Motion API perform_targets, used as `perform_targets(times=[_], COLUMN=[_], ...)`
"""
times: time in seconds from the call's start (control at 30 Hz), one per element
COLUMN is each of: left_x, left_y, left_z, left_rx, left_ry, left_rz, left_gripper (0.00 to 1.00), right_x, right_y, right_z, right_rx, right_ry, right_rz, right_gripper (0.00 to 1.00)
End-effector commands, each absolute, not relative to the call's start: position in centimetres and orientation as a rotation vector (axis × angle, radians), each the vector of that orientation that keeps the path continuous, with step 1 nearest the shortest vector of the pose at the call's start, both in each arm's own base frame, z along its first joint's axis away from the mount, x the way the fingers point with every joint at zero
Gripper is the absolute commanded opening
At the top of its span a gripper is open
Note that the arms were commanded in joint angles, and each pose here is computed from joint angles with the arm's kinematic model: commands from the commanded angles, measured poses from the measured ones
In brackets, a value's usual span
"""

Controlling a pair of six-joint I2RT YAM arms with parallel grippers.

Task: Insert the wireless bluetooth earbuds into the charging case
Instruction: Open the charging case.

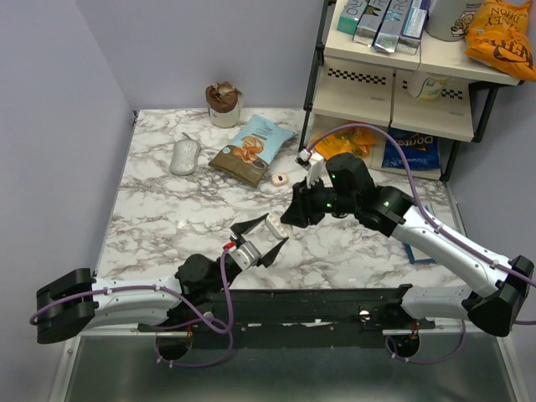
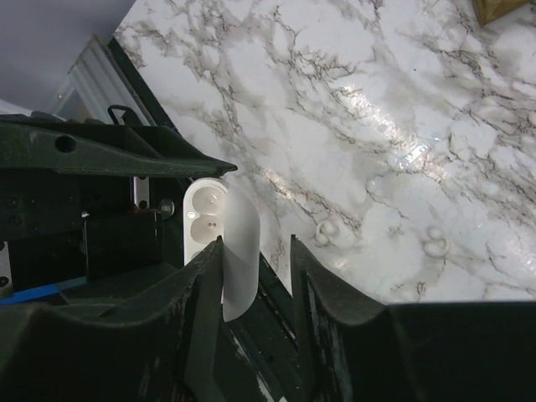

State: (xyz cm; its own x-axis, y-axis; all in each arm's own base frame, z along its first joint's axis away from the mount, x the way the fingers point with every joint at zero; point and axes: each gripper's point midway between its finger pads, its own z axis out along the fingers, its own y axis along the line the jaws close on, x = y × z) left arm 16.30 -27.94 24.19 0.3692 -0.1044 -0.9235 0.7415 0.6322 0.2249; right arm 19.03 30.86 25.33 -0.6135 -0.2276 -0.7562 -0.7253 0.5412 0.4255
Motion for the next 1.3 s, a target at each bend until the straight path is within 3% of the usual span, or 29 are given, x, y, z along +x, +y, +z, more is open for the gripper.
perform_targets(times=[0.0,0.2,0.3,0.33,0.4,0.43,0.57,0.67,0.77,0.97,1.07,1.27], left_x=[16.1,16.2,16.4,16.5,16.8,16.9,17.9,18.5,18.7,19.0,18.7,16.3], left_y=[-27.7,-27.7,-27.8,-27.8,-27.7,-27.8,-27.9,-27.7,-27.6,-27.5,-27.7,-27.4], left_z=[26.3,26.0,25.7,25.7,25.7,25.4,24.8,24.5,24.7,25.6,26.3,30.0], left_rx=[0.665,0.658,0.652,0.647,0.628,0.631,0.621,0.616,0.620,0.636,0.657,0.710], left_ry=[1.013,1.028,1.044,1.050,1.069,1.087,1.170,1.225,1.240,1.259,1.273,1.227], left_rz=[-0.617,-0.618,-0.618,-0.620,-0.613,-0.611,-0.569,-0.528,-0.512,-0.505,-0.542,-0.941], left_gripper=[0.00,0.00,0.00,0.00,0.03,0.07,0.56,0.76,0.89,0.99,0.99,0.99], right_x=[18.7,18.4,18.4,18.4,18.5,18.7,19.3,19.9,20.4,20.3,20.1,22.4], right_y=[31.5,31.5,31.4,31.3,31.2,31.0,30.2,29.6,29.0,28.6,28.5,26.5], right_z=[25.1,25.0,25.3,25.5,25.8,25.9,26.9,28.0,29.1,30.5,30.8,31.5], right_rx=[-0.804,-0.836,-0.846,-0.850,-0.858,-0.860,-0.863,-0.863,-0.869,-0.905,-0.938,-0.931], right_ry=[2.128,2.122,2.108,2.099,2.088,2.081,2.046,2.017,1.985,1.931,1.892,1.716], right_rz=[1.025,1.038,1.032,1.025,1.015,0.992,0.924,0.862,0.811,0.779,0.760,0.494], right_gripper=[0.40,0.26,0.12,0.03,0.01,0.01,0.01,0.01,0.01,0.01,0.01,0.01])
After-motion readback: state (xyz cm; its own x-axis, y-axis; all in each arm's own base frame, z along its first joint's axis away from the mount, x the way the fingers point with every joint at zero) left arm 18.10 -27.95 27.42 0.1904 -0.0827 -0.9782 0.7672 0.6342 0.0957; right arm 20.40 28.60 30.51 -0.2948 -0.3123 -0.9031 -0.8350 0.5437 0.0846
